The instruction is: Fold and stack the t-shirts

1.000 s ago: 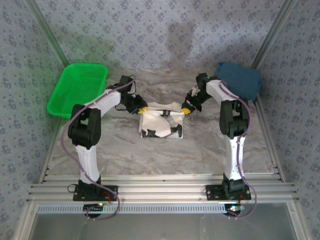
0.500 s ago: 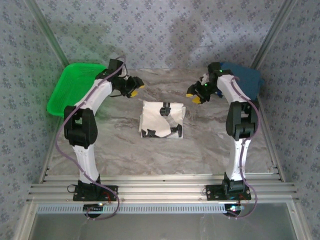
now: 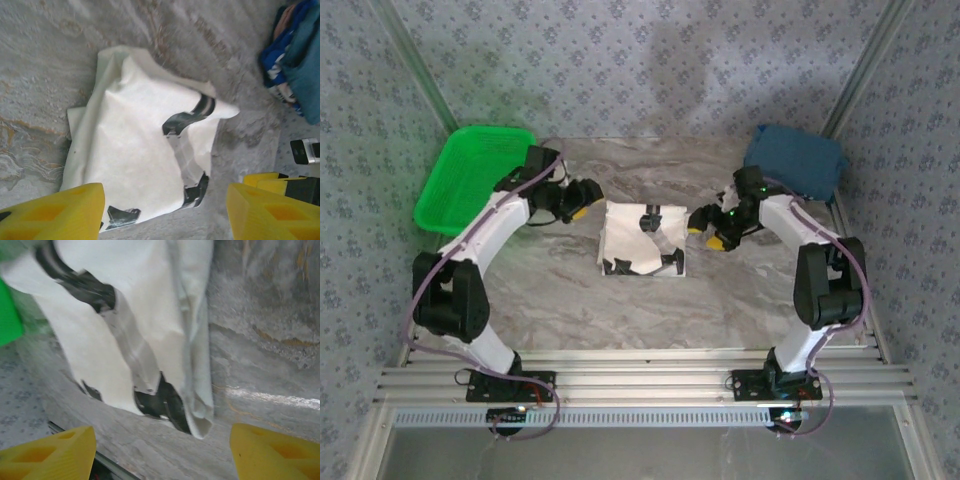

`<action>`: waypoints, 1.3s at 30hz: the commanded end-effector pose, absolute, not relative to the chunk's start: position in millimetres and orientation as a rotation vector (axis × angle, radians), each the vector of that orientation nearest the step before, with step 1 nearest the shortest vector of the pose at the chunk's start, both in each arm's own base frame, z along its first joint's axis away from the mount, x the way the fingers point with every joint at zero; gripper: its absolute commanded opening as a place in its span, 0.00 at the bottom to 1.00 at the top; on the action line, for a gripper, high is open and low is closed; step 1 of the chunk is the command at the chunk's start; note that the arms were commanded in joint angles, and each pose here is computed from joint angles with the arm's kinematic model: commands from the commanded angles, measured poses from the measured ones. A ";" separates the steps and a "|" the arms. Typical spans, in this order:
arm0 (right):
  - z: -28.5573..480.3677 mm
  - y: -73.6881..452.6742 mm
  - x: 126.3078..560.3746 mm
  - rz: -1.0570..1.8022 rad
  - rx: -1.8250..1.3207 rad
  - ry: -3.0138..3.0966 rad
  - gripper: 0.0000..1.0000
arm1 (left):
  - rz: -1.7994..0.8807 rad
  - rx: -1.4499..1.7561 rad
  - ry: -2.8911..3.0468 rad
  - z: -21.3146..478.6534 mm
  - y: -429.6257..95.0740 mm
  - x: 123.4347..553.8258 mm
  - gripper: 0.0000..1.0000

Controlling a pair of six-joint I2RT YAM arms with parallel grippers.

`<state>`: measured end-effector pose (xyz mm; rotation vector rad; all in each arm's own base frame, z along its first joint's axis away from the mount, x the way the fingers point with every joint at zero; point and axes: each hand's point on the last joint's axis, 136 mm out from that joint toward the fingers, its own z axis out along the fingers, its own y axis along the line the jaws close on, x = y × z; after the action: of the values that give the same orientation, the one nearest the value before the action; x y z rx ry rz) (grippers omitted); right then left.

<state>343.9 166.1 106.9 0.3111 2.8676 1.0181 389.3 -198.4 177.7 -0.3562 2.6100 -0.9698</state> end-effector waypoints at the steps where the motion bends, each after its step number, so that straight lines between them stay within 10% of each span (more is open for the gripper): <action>1: 91.3 173.4 352.2 0.955 0.229 2.864 0.74 | -0.977 -0.274 2.628 158.3 -215.8 394.9 0.65; 27: 23.1 190.5 387.7 0.691 0.191 3.105 0.82 | -0.754 -0.406 3.098 25.9 -223.5 443.2 0.63; 39: 23.6 209.4 424.5 0.690 0.064 3.053 0.80 | -0.904 -0.209 2.667 214.0 -228.5 474.7 0.70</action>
<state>406.1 200.7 35.1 0.1743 3.0861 0.7210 476.5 -233.4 109.6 -0.3322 2.8685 -0.8772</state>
